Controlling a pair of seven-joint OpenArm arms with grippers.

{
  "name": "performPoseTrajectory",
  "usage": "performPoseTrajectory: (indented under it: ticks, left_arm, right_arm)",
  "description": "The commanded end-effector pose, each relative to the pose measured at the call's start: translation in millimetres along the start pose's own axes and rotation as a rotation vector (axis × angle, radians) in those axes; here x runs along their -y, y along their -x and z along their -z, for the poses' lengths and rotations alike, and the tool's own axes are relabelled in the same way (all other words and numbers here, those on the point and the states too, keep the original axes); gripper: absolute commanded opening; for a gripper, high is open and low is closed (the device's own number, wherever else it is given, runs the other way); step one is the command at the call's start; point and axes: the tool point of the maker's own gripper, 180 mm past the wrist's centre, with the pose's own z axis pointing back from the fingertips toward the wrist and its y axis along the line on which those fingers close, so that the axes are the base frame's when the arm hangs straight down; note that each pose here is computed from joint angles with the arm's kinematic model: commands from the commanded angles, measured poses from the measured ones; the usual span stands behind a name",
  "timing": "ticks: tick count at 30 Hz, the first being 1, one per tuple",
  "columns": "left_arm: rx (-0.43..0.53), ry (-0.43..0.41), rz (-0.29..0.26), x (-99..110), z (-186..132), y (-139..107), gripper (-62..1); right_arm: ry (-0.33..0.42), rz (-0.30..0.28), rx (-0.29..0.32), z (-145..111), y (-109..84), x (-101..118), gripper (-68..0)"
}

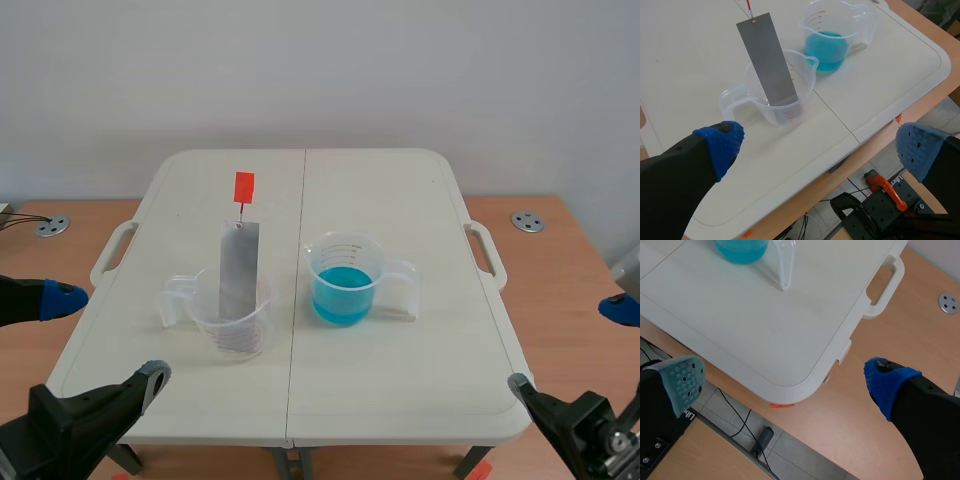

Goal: Hold the metal plate by the orange handle, dip it into the blue solution, take it out and point at it, then put the plate back in the beaker on the left.
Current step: 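Lift the metal plate out of the left beaker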

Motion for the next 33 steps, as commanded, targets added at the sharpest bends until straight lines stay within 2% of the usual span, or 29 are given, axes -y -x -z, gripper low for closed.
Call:
performPoseTrajectory:
  ticks: [1,24,27,31,33]
  left_arm:
    - [0.028,0.006,-0.007,3,1,-7,1.4]
    - [0.028,0.006,-0.007,3,1,-7,1.4]
    - [0.028,0.006,-0.007,3,1,-7,1.4]
    - [0.028,0.006,-0.006,3,1,-7,1.4]
    - [0.028,0.006,-0.007,3,1,-7,1.4]
  right_arm:
    - [0.007,-0.012,0.028,1,-9.0,4,-1.2]
    - [0.006,-0.005,0.036,1,-10.5,3,-1.2]
    - [0.004,0.007,0.073,0,-17.0,3,-1.2]
    - [0.015,0.057,0.144,3,-34.5,9,-1.2]
    - [0.027,0.060,0.179,6,-45.3,14,-1.2]
